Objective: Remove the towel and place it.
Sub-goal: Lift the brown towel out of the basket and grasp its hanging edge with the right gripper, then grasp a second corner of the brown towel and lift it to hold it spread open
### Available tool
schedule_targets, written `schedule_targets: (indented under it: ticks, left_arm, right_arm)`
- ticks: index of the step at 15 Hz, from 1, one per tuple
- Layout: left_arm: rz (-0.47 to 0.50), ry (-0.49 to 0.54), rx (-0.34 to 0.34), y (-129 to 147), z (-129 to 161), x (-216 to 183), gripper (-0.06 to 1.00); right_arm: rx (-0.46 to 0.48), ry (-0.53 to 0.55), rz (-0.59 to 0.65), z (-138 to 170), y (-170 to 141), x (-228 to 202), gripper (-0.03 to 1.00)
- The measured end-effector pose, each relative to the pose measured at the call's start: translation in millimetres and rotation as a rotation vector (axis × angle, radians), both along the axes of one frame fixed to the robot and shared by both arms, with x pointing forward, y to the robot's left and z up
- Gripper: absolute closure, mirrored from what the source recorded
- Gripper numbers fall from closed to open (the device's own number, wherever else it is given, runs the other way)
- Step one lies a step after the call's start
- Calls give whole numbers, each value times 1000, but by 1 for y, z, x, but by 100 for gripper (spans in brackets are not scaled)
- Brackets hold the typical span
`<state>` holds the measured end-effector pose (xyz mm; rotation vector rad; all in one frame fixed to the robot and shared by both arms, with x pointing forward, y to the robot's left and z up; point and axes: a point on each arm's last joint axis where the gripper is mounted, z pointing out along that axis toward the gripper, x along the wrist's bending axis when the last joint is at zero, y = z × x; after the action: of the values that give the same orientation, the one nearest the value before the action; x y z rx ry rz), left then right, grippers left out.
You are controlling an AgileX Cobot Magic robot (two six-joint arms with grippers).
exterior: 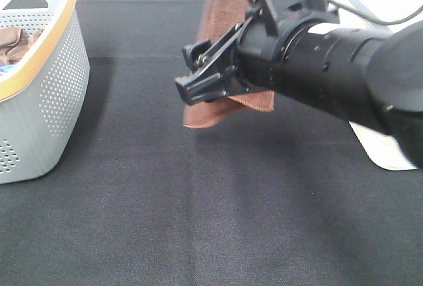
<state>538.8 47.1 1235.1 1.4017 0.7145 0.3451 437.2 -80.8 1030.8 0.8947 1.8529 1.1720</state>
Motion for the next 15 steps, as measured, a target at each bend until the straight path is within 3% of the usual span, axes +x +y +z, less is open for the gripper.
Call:
schedule_targets:
  ticks: [5, 7, 15]
  left_arm:
    - [-23, -9, 0, 3, 7, -7, 94]
    - [-42, -2, 10, 2, 6, -9, 94]
    - [-89, 0, 17, 4, 12, -19, 94]
  right_arm:
    - [-64, 38, -6, -23, 8, 6, 20]
    - [-87, 36, -68, -34, 8, 11, 20]
    - [-63, -3, -239, -36, -3, 18, 19]
